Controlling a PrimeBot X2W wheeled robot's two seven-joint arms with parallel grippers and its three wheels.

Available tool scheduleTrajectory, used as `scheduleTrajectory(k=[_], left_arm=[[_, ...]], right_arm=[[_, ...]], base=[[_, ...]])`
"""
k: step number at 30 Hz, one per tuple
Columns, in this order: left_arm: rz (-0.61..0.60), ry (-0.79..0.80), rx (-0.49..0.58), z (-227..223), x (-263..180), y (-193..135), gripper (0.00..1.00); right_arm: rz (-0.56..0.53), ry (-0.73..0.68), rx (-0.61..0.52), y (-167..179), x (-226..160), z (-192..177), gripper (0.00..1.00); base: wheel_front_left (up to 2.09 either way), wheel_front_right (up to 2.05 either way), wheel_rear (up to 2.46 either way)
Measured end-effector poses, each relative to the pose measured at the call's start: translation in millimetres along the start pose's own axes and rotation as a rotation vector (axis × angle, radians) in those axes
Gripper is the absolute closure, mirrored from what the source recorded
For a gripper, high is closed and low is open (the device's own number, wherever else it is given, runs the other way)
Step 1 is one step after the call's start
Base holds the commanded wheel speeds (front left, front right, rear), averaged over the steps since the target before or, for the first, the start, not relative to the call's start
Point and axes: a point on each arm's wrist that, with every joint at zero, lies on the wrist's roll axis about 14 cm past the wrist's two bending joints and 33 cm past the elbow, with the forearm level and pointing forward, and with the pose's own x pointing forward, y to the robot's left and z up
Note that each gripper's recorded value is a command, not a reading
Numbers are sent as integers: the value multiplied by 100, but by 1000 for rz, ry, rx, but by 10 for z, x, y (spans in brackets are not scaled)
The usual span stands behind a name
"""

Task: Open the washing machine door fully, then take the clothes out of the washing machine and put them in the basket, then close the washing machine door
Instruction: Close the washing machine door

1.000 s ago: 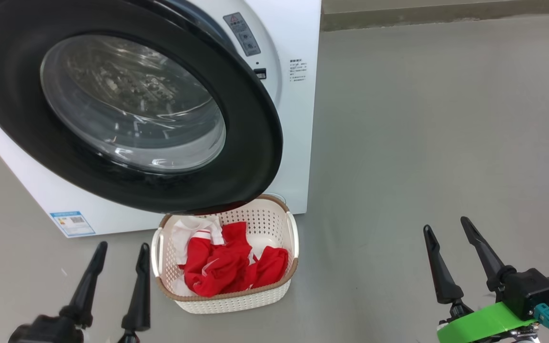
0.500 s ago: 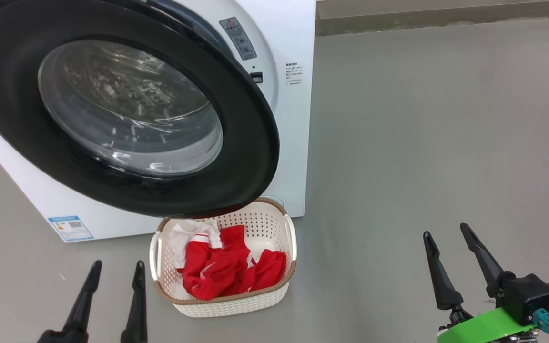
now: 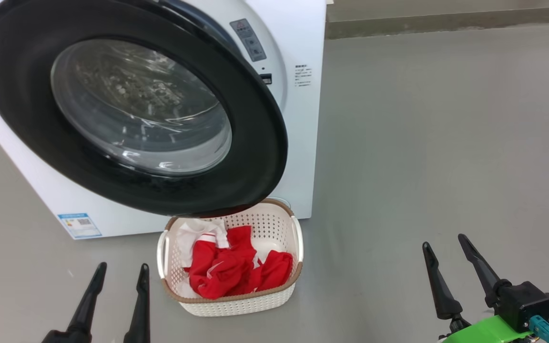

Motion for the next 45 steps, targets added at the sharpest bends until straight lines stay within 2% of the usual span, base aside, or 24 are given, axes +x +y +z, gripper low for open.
scheduleTrajectory(k=[1,2,7,14,19,33,40,45], left_arm=[[2,0,-2,2,-8,7,0],[9,0,-6,0,-16,19,0],[46,3,-59,-21,-61,70,0],[56,-5,-75,-1,-81,84,0],[83,-9,-74,15,-109,170,0],[165,-28,-85,80,-144,400,0],[220,-12,-73,51,-220,553,0],[252,0,-70,26,-272,637,0]], right_arm=[[2,8,1,6,2,-24,89],[4,12,1,12,9,-40,100],[25,44,-5,67,123,-141,100],[93,28,-11,286,543,-91,100],[175,53,-11,586,827,-161,100],[461,105,-106,1589,1563,-311,100],[530,151,-114,1900,1790,-487,100],[559,144,-114,2065,1960,-483,100]], base=[[0,0,0],[0,0,0],[0,0,0],[0,0,0],[0,0,0],[0,0,0],[0,0,0],[0,0,0]])
